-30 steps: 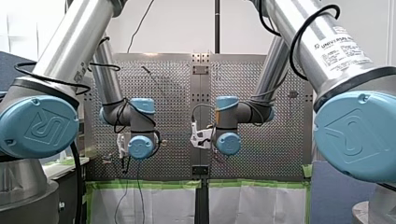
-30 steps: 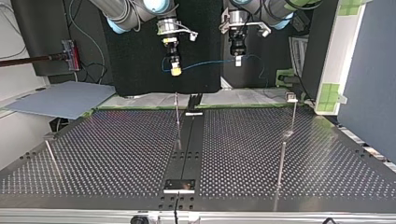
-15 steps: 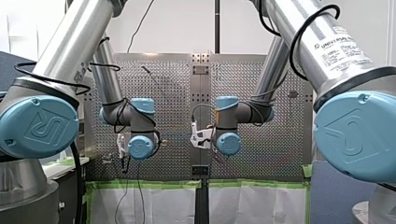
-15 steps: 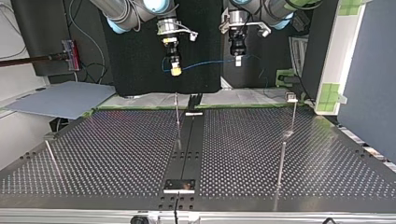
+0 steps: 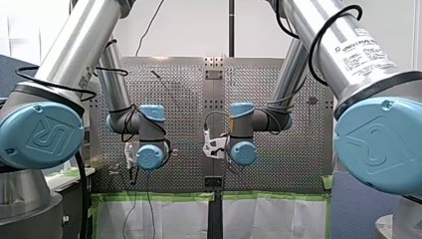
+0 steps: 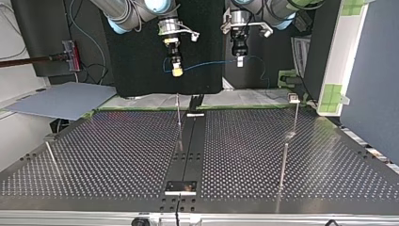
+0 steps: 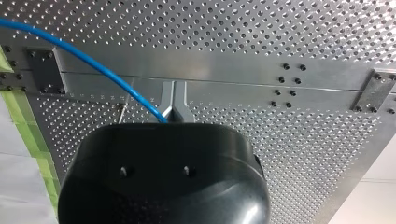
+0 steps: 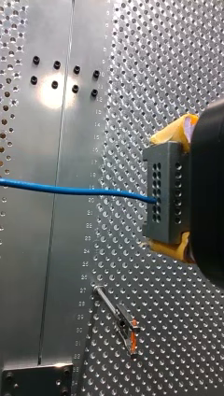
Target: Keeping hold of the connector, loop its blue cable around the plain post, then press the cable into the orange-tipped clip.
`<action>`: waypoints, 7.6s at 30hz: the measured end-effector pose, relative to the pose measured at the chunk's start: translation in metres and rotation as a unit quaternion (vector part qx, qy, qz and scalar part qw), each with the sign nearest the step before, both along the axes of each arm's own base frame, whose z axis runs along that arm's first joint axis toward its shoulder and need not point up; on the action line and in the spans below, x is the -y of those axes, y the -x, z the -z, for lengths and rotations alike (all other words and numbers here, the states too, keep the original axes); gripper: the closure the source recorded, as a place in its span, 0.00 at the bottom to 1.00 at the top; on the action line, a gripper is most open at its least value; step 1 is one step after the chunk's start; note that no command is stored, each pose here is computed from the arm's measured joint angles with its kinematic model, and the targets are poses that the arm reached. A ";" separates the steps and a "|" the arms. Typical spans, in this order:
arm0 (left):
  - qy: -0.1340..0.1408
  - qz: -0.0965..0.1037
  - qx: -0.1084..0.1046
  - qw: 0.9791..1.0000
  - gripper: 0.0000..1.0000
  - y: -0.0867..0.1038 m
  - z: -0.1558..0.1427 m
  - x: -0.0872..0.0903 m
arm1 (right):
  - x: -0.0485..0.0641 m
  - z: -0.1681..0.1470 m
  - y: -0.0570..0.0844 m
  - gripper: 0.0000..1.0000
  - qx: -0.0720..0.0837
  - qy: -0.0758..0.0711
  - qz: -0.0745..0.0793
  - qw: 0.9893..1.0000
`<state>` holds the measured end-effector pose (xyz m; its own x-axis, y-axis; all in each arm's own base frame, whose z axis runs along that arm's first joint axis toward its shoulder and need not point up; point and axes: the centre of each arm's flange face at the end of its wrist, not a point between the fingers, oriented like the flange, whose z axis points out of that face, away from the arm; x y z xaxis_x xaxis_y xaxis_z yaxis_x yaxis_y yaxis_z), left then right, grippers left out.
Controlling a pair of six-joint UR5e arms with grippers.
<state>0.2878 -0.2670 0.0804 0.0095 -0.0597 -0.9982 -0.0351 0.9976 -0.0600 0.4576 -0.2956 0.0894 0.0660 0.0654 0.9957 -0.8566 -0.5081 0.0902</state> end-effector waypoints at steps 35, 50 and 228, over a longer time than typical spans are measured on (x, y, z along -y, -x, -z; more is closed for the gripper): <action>0.000 0.001 0.001 1.000 1.00 0.000 -0.001 0.000 | 0.000 0.000 0.000 1.00 0.000 0.000 0.000 1.000; -0.015 -0.023 0.007 1.000 1.00 -0.008 -0.017 -0.002 | -0.009 0.017 -0.017 1.00 -0.005 -0.025 0.004 1.000; 0.133 -0.099 0.030 0.986 0.16 -0.303 -0.247 -0.147 | 0.127 -0.073 -0.118 1.00 0.023 -0.079 -0.071 0.994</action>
